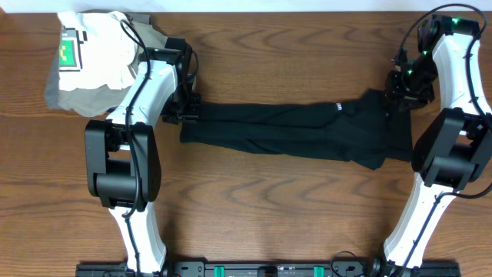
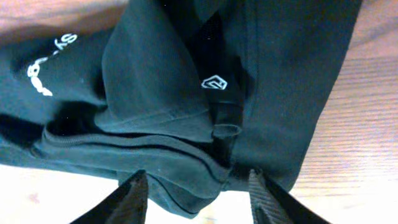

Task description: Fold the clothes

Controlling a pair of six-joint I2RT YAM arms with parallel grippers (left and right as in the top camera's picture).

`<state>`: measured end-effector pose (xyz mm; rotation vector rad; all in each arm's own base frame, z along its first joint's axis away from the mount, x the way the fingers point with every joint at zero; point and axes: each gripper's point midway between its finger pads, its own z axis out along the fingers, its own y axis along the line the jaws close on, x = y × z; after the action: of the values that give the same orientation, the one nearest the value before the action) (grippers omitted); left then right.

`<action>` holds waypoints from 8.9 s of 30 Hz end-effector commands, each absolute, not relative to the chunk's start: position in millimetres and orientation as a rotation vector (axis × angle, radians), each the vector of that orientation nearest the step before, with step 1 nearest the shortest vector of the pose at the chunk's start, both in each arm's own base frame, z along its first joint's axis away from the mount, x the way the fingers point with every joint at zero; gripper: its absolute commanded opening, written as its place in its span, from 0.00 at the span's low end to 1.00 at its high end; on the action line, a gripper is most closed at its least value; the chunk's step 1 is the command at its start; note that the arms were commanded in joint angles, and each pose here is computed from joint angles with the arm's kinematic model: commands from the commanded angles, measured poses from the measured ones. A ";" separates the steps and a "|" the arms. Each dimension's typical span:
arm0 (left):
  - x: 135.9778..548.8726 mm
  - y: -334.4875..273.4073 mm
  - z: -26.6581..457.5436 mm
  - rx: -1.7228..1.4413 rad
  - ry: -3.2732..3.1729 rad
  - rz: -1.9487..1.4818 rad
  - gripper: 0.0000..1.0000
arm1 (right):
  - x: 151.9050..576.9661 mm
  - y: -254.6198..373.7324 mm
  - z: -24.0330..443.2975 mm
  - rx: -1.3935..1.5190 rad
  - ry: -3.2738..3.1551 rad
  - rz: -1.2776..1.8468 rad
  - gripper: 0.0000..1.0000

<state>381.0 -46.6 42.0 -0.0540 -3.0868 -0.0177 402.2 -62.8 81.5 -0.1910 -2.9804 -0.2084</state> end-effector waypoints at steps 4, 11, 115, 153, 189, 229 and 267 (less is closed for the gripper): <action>378.2 -57.1 47.4 -0.057 -3.059 0.226 0.51 | 404.1 -69.6 85.9 -0.154 -3.001 -0.257 0.55; 396.3 -73.8 52.6 -0.222 -3.105 0.513 0.63 | 407.9 -52.3 88.8 0.012 -3.018 -0.371 0.63; 362.7 -333.8 124.7 -0.948 -3.260 1.260 0.98 | 423.5 -33.9 90.7 0.000 -3.063 -0.481 0.69; 372.3 -291.0 58.2 -0.787 -3.407 0.581 0.64 | 423.7 -35.9 84.7 -0.049 -3.060 -0.455 0.78; 386.8 -120.5 155.8 -0.280 -3.573 0.245 0.93 | 384.5 -81.6 -53.7 -0.302 -3.038 -0.134 0.61; 402.5 -22.8 155.3 -0.005 -3.607 -0.150 0.93 | 409.6 154.7 156.1 0.188 -3.447 -0.545 0.01; 418.8 17.8 158.7 0.233 -3.656 0.085 0.93 | 313.6 268.5 115.5 0.825 -3.223 -0.243 0.56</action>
<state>416.6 32.2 156.1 0.2996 -3.6491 -0.0510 291.1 293.3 99.7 0.8394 -3.1326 -0.3291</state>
